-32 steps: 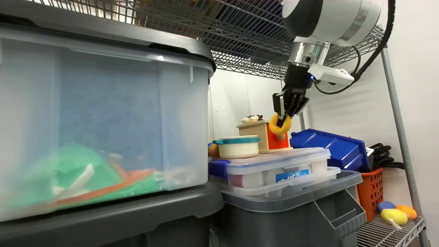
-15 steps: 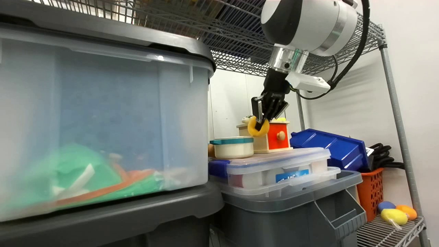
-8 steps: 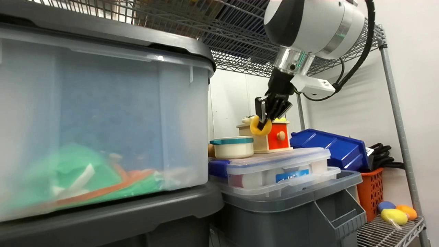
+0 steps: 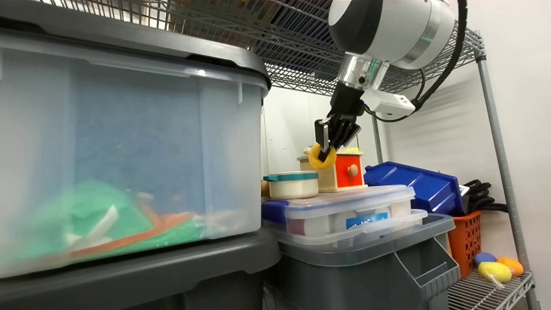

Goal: Pick up the bread plush toy and the yellow plush toy and put them on the left

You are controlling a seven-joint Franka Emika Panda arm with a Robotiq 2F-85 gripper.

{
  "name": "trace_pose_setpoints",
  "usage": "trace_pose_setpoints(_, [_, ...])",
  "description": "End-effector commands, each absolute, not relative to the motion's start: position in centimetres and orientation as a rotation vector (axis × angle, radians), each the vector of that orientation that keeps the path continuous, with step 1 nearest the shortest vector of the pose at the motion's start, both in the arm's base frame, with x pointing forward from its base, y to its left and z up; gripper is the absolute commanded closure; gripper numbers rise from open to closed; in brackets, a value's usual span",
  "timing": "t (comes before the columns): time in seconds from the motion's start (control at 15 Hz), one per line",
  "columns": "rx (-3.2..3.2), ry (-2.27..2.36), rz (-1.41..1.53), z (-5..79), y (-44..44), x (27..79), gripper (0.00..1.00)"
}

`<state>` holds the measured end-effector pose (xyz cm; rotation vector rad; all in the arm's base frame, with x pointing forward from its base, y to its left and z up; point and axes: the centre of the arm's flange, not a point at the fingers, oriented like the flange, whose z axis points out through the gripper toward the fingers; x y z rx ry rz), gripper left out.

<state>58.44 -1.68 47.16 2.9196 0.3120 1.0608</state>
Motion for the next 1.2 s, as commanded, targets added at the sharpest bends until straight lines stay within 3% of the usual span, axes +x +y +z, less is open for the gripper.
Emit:
trace_pose_setpoints(0.0, [2.927, 0.341, 1.008, 49.8, 0.6, 57.5, 0.95])
trace_pose_setpoints(1.13, [2.932, 0.332, 0.990, 49.6, 0.6, 59.8, 0.95])
